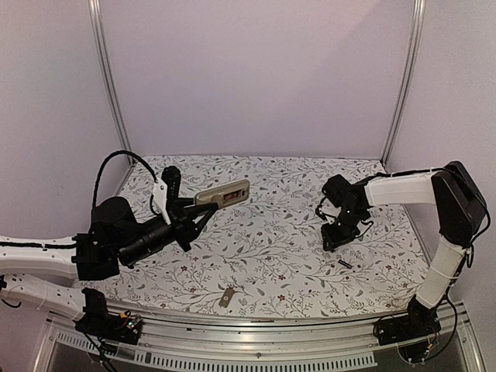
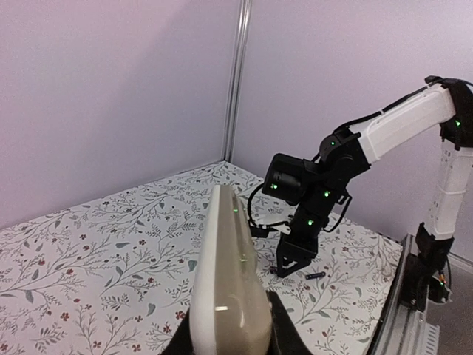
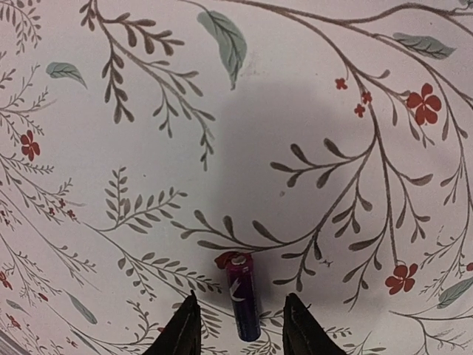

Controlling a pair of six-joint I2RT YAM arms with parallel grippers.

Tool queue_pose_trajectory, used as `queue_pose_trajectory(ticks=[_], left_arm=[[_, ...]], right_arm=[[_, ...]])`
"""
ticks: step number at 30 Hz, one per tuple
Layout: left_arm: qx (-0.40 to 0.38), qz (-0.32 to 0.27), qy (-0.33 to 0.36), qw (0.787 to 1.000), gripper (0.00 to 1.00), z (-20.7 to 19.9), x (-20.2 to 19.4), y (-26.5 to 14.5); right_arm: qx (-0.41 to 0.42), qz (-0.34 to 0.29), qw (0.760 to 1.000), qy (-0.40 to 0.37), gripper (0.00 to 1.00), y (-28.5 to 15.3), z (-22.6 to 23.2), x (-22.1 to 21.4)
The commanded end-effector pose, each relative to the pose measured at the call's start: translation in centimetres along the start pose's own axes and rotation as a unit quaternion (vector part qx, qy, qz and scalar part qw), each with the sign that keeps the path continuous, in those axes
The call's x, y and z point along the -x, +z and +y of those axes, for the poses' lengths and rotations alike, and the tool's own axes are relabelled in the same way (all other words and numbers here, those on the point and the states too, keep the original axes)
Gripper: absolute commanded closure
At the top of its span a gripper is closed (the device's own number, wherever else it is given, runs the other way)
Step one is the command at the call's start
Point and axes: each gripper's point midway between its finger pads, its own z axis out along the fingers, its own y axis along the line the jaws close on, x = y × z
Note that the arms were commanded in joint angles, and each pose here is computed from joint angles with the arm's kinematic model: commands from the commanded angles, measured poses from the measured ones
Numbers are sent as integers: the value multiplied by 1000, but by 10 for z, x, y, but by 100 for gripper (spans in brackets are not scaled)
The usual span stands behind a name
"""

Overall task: Load the batteries into the remote control
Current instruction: Pick up the battery at the center of the board.

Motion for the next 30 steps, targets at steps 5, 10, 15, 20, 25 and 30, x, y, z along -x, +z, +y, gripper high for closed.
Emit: queue_pose_trajectory(ticks=[5, 10, 15, 20, 25, 30], left_arm=[[-13, -30, 4, 999, 100, 0, 17, -6], [-42, -37, 13, 998, 100, -8, 20, -11], [-51, -41, 13, 998, 100, -7, 25, -14], [-60, -41, 4, 997, 100, -4, 31, -18], [-95, -37, -8, 995, 100, -9, 33, -21], [-154, -36, -7, 987, 100, -27, 34, -26]], right_arm=[[7, 20, 1000, -8, 75, 14, 3, -11], [15, 24, 999, -18, 83, 18, 5, -14], [10, 18, 999, -31, 93, 14, 4, -8], [10, -32, 997, -66, 100, -11, 8, 16], [26, -115, 981, -153, 100, -56, 34, 44], [55, -212, 941, -257, 100, -113, 70, 59]])
